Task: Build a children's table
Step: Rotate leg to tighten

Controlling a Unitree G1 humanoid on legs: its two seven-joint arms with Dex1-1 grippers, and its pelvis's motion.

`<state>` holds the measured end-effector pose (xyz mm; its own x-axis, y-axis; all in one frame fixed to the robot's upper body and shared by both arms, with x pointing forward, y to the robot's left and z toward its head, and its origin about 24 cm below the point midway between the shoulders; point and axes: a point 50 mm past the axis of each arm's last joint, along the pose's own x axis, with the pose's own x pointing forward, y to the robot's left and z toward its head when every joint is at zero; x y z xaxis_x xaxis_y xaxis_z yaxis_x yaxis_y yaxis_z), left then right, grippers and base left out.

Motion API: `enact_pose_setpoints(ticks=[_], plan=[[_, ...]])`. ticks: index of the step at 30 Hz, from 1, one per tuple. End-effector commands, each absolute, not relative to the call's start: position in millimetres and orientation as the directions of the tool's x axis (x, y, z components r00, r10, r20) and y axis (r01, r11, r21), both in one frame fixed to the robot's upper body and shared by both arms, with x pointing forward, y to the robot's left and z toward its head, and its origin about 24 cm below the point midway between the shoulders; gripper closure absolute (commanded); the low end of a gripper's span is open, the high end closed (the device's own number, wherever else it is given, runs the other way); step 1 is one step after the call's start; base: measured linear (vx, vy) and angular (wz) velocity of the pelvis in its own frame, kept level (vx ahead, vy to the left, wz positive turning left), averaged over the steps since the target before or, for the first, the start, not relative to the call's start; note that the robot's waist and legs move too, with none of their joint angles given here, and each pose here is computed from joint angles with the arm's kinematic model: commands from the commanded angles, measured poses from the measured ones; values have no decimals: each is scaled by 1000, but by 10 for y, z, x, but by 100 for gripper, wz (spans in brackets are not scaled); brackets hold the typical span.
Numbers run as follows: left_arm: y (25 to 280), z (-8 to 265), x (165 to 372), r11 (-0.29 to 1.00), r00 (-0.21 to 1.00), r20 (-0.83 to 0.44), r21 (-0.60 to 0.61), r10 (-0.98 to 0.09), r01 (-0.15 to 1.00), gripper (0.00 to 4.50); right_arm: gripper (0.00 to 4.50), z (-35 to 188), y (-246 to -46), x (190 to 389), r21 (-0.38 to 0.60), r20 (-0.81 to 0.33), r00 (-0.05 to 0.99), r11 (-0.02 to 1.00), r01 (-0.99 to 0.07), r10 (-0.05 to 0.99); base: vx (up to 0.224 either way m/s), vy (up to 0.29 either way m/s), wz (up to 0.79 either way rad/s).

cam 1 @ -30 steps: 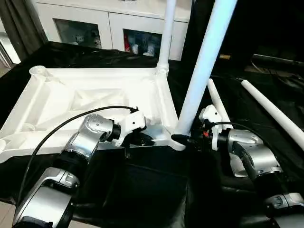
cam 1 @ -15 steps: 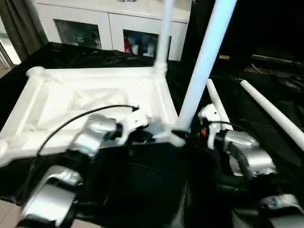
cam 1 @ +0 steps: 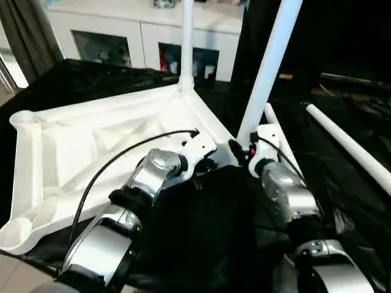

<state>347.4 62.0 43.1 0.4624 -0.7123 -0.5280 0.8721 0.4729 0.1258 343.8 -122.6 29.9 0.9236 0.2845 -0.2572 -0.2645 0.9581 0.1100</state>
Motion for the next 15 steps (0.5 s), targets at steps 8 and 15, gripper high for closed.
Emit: enact_pose_setpoints(ticks=[8, 15], plan=[[713, 426, 3440, 411, 407, -495, 107, -768, 905, 450, 78, 263, -1193, 3337, 82, -293, 783, 830, -551, 549, 0, 0, 0], [996, 436, 3355, 287, 283, -494, 71, -822, 955, 450, 78, 408, -1504, 3181, 54, -301, 592, 634, -772, 747, 0, 0, 0]])
